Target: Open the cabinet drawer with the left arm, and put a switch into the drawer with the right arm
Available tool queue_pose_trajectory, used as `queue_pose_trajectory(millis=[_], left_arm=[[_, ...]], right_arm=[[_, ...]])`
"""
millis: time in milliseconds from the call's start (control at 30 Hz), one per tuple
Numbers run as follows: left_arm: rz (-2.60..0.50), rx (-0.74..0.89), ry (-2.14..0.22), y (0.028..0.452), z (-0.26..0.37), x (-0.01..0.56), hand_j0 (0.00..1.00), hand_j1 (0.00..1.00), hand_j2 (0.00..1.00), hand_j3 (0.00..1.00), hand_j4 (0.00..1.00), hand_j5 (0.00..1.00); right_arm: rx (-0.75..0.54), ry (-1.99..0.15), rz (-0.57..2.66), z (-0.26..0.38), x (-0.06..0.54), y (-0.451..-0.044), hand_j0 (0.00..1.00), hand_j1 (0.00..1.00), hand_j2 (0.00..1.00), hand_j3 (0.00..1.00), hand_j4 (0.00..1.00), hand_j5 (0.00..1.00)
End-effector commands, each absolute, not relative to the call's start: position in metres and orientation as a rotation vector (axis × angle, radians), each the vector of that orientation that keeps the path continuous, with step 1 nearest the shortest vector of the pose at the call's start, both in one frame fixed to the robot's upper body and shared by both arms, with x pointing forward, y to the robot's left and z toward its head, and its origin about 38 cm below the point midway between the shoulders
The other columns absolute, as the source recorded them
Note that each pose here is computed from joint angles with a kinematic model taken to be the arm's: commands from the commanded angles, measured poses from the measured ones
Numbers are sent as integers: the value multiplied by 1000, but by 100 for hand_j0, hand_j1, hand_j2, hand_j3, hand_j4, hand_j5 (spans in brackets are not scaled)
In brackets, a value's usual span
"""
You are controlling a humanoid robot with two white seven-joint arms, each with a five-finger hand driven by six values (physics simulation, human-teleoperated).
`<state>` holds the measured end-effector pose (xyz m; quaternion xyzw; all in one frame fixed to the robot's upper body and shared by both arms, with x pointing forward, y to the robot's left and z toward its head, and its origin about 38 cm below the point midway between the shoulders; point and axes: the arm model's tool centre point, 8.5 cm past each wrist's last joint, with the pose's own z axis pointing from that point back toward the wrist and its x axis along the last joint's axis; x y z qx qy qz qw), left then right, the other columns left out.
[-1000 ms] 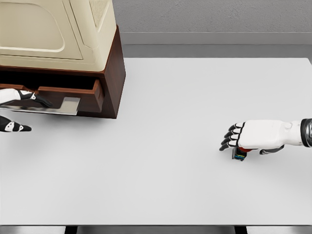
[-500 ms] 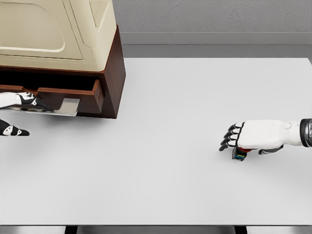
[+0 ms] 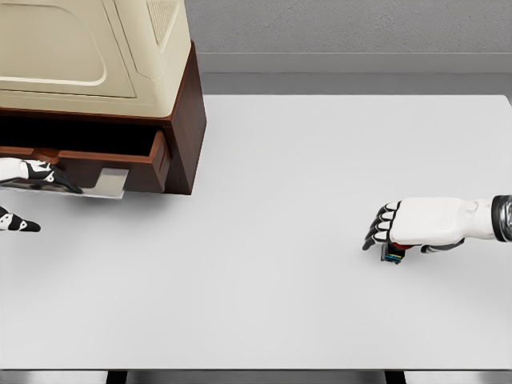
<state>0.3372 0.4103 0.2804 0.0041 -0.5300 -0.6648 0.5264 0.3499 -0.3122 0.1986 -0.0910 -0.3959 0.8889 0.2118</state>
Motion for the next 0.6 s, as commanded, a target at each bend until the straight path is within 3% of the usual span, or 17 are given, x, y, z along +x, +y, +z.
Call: queue_pose_trajectory(millis=[0,567], left_arm=[[-1501,-230,-1414,386,281,328,78,78,78,78,78,78],[-1446,-296,-1503,383,290,327,80,80,80,80,80,80]], right_arm=[[-255,-1099,2467,199,350,-312,84,84,84,84,84,84],[-253,-1107,2466,199,351,-310,82,82,82,82,82,82]])
